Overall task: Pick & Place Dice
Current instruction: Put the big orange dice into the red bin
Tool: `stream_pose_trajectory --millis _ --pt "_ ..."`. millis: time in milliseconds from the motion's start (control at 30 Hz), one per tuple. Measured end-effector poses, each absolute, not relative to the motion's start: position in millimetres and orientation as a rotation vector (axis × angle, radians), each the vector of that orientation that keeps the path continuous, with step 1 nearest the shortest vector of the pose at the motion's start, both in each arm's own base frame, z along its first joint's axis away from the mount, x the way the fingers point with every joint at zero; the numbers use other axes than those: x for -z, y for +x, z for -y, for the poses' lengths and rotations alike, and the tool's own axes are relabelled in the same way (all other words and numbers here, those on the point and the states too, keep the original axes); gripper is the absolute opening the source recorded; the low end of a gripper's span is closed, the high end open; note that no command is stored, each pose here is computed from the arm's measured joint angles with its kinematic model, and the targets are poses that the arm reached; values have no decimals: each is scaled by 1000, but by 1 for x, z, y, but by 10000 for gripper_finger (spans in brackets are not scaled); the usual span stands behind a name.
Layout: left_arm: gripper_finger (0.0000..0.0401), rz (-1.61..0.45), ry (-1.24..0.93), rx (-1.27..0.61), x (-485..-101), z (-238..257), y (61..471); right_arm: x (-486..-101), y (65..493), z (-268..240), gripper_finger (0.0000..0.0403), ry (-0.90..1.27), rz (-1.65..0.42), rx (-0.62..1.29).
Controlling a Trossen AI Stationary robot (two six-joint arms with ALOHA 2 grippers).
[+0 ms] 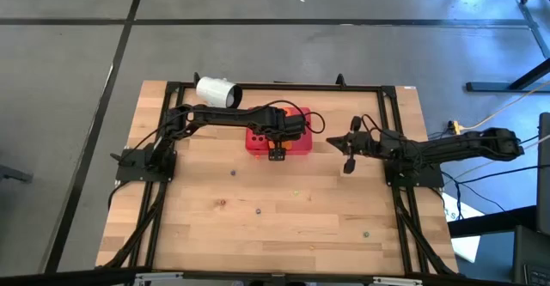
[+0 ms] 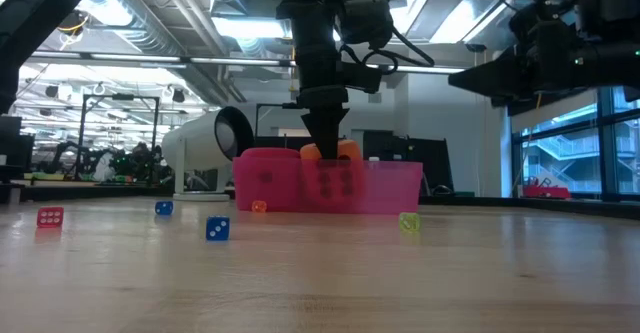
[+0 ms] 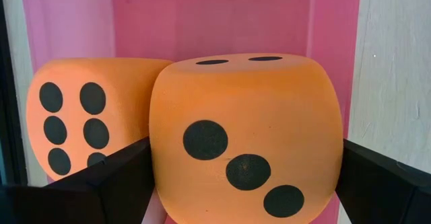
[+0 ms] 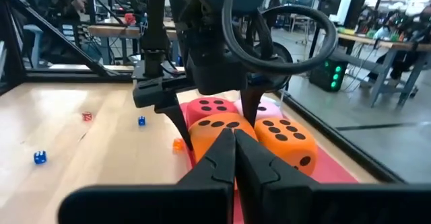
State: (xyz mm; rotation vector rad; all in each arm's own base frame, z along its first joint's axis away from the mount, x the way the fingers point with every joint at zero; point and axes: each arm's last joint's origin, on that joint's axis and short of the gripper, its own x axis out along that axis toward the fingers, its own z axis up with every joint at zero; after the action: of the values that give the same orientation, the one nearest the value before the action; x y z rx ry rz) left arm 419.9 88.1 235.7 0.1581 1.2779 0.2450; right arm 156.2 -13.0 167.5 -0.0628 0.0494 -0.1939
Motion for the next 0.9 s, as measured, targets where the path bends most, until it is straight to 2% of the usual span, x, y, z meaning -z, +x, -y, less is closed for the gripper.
stream_pose_trajectory --millis 333,900 --pt "377 -1278 158 -246 -236 -88 420 -161 173 12 0 -24 -30 122" --pt "377 -1276 160 -244 -236 -87 420 -146 266 16 0 -125 -225 77"
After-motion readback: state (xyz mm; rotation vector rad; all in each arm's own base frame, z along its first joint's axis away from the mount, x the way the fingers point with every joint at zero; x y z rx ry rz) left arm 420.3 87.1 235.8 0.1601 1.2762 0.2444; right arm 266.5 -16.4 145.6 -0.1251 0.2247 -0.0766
